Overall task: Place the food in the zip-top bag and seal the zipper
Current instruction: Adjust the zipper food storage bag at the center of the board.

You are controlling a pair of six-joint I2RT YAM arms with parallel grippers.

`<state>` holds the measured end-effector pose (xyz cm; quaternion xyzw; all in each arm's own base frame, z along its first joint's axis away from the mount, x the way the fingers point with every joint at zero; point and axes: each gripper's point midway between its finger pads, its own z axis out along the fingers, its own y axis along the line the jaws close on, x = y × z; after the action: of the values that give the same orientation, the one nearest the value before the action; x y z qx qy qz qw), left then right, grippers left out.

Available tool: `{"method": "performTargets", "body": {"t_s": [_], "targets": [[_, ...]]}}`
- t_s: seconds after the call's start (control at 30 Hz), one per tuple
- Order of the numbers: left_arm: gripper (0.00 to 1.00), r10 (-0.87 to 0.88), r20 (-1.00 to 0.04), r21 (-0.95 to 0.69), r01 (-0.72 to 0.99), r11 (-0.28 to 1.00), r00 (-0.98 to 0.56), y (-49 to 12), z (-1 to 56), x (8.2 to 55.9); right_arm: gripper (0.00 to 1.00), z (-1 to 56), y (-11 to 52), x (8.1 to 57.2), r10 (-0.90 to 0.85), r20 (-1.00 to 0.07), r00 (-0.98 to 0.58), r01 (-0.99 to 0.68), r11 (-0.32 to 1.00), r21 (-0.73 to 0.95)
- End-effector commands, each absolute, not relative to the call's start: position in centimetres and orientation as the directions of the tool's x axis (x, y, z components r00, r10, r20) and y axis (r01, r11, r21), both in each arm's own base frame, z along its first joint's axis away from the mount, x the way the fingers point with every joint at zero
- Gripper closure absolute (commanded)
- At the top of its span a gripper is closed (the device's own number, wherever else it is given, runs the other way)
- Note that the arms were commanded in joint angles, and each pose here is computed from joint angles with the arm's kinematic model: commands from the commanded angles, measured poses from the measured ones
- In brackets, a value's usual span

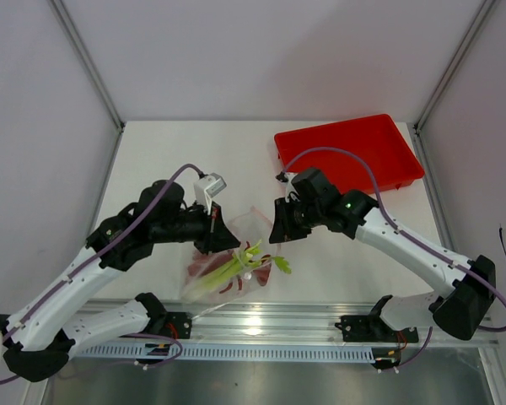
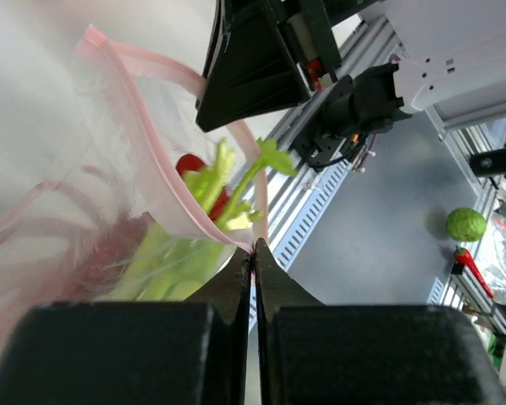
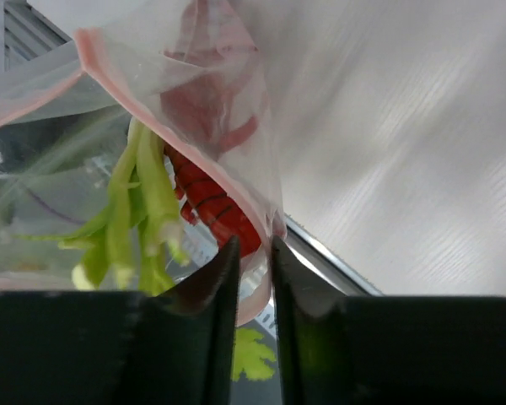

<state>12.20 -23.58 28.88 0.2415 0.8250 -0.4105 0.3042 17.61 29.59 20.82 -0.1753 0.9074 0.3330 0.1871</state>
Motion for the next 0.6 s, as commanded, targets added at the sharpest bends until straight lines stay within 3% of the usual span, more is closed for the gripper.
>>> {"method": "performTargets", "body": {"t_s": [0.0, 0.1, 0.17, 0.37, 0.57], "targets": [[0.99, 0.089, -0.747, -0.558, 0.694, 0.454, -0.659, -25.0, 31.5, 12.3, 0.62, 23.2, 29.7, 17.5, -0.152, -0.523, -0.839, -0.474, 0.675, 0.565], [1.00, 0.086, -0.754, -0.555, 0.701, 0.448, -0.651, -25.0, 31.8, 12.3, 0.44, 24.1, 28.7, 16.9, -0.141, -0.543, -0.828, -0.480, 0.679, 0.556], [0.99, 0.084, -0.760, -0.550, 0.707, 0.445, -0.645, -25.0, 32.2, 12.3, 0.40, 24.8, 27.7, 16.4, -0.137, -0.556, -0.820, -0.485, 0.682, 0.547], [0.99, 0.085, -0.770, -0.543, 0.719, 0.434, -0.632, -25.2, 33.1, 12.4, 0.37, 25.3, 26.1, 13.4, -0.176, -0.547, -0.818, -0.520, 0.632, 0.575], [0.99, 0.080, -0.775, -0.539, 0.722, 0.433, -0.627, -25.1, 33.5, 12.4, 0.41, 24.3, 26.2, 12.1, -0.189, -0.523, -0.831, -0.520, 0.600, 0.608]]}}
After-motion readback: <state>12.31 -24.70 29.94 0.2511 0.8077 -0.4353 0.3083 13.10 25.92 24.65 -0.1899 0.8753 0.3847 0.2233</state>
